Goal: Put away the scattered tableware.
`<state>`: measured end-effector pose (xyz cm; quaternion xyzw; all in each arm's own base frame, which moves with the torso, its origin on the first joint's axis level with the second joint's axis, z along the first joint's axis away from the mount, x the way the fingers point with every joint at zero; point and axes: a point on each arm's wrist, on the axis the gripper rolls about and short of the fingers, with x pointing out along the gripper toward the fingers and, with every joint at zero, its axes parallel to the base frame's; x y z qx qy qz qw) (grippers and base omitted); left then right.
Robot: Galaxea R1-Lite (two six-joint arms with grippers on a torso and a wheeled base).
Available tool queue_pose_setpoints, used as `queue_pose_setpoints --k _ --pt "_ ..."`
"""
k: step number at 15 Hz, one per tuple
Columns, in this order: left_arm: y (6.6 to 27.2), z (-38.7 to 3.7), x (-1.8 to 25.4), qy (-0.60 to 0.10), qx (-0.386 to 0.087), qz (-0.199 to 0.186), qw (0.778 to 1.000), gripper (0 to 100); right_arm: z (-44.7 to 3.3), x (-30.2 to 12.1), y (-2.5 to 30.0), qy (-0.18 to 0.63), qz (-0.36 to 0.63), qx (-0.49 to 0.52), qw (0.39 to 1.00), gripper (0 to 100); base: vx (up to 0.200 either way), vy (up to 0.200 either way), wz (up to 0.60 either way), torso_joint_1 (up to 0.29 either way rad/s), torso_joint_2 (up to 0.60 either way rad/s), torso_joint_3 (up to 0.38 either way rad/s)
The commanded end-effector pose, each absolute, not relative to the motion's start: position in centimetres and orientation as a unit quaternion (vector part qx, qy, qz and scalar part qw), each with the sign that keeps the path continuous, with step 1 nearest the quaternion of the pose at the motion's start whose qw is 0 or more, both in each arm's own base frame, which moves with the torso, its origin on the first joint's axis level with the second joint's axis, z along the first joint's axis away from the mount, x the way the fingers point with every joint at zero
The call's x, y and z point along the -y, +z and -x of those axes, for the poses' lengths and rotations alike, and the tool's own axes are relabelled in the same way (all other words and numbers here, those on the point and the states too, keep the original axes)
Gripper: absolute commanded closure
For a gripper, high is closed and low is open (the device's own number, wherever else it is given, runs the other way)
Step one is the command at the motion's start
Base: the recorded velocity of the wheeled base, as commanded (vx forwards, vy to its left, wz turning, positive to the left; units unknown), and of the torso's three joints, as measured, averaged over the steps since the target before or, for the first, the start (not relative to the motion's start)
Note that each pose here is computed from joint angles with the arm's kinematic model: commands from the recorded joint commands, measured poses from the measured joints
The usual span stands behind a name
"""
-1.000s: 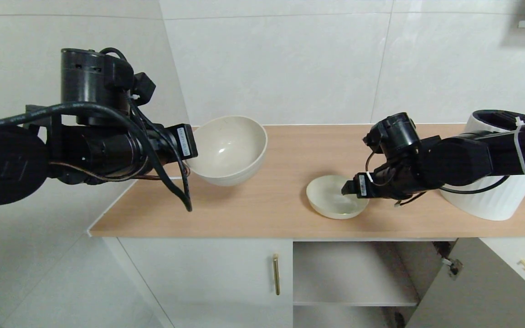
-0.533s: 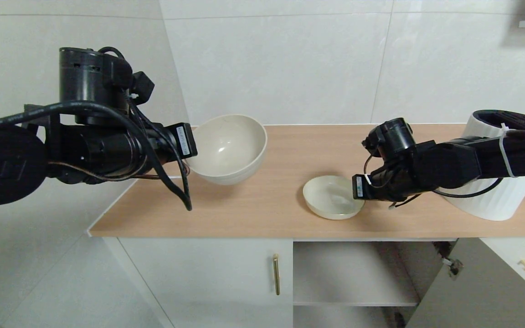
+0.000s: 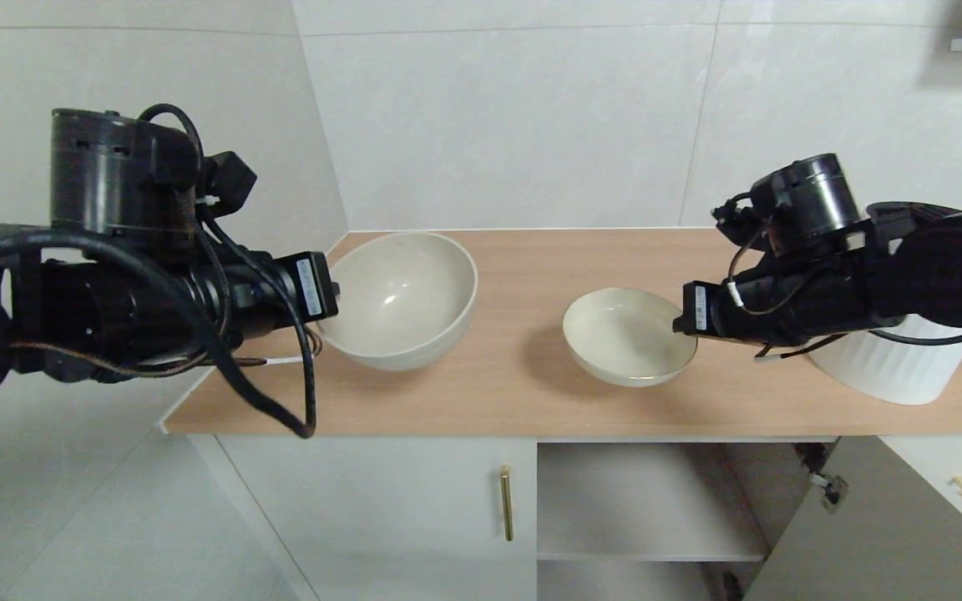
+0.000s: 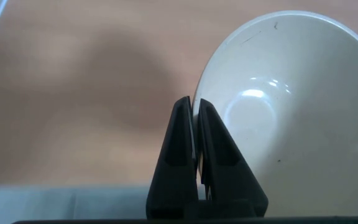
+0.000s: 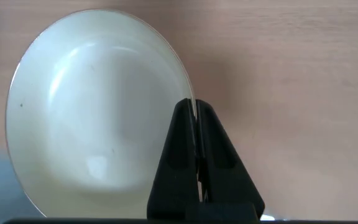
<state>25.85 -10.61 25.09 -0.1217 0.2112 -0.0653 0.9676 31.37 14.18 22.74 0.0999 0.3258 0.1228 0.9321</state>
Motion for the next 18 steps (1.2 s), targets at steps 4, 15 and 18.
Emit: queue_pose_setpoints --k 4,15,18 --pt "23.9 -20.9 10.0 -0.090 -0.226 0.111 0.964 100 -24.7 -12.4 26.5 0.148 -0.125 -0.282 0.940 100 0.000 0.000 0.00 0.000 0.00 0.000" --pt "21.9 -19.4 9.9 -0.094 -0.259 0.114 0.954 100 -18.9 -11.2 24.8 0.127 -0.117 -0.294 0.940 100 -0.073 0.000 0.00 0.002 0.00 0.002" --pt "20.9 -19.6 10.8 -0.104 -0.279 0.102 0.949 100 -20.1 -12.0 23.0 0.119 -0.103 -0.328 0.932 100 0.000 0.000 0.00 0.000 0.00 0.000"
